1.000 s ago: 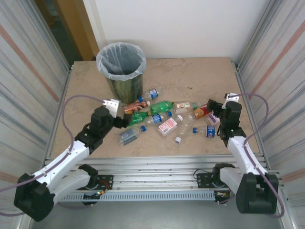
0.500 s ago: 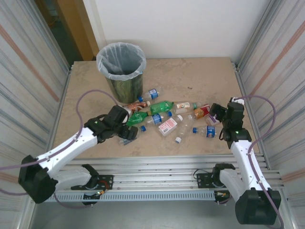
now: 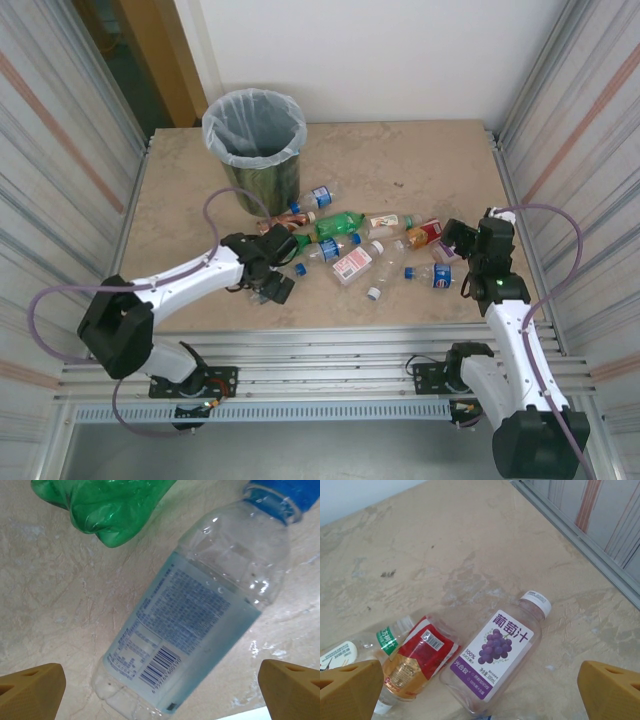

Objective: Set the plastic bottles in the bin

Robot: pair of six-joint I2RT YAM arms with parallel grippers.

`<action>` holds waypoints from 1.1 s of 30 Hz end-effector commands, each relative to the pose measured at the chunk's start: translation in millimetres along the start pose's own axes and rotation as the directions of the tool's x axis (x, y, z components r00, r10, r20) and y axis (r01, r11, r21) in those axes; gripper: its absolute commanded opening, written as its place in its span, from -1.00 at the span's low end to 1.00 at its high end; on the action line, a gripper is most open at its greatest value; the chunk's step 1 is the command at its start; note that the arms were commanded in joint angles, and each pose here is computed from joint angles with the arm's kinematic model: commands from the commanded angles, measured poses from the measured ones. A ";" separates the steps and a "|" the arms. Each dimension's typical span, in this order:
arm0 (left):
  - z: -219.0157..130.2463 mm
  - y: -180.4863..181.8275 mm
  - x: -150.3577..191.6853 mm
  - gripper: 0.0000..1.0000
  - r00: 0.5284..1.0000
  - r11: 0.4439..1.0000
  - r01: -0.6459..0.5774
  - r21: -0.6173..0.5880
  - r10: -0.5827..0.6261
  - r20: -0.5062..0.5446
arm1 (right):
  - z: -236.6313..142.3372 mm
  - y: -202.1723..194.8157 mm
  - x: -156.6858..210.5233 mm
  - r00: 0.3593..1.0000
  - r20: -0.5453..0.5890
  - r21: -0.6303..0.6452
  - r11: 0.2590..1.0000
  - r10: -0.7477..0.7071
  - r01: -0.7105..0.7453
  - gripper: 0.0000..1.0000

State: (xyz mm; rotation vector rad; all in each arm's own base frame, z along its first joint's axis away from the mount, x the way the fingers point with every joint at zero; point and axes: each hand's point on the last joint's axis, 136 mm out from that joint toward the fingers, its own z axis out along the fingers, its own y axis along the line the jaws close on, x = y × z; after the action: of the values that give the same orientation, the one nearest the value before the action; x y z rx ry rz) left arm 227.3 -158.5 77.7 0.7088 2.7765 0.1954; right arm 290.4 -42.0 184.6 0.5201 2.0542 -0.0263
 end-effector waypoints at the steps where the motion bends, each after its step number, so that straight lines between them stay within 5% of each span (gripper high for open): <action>1: 2.4 4.1 -4.8 0.98 0.999 0.998 -0.039 -0.047 0.038 -0.014 | -4.8 -2.4 -4.3 1.000 0.023 0.014 1.000 0.011 -0.011 0.96; 19: 35.1 12.1 -2.0 0.97 0.994 0.997 -0.038 -0.065 0.031 -0.100 | -9.3 -6.1 -3.6 1.000 0.026 0.031 1.000 -0.002 0.001 0.96; 33: 51.8 1.6 -1.1 0.57 0.987 0.999 -0.051 -0.019 0.047 -0.155 | -5.2 -6.8 -0.8 1.000 0.017 0.038 0.999 -0.006 0.005 0.96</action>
State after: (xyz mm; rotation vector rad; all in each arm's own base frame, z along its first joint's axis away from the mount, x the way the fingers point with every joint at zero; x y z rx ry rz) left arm 239.6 -150.1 27.3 0.7857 2.8913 0.3300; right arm 285.8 -45.2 189.0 0.5292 2.0369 -0.0509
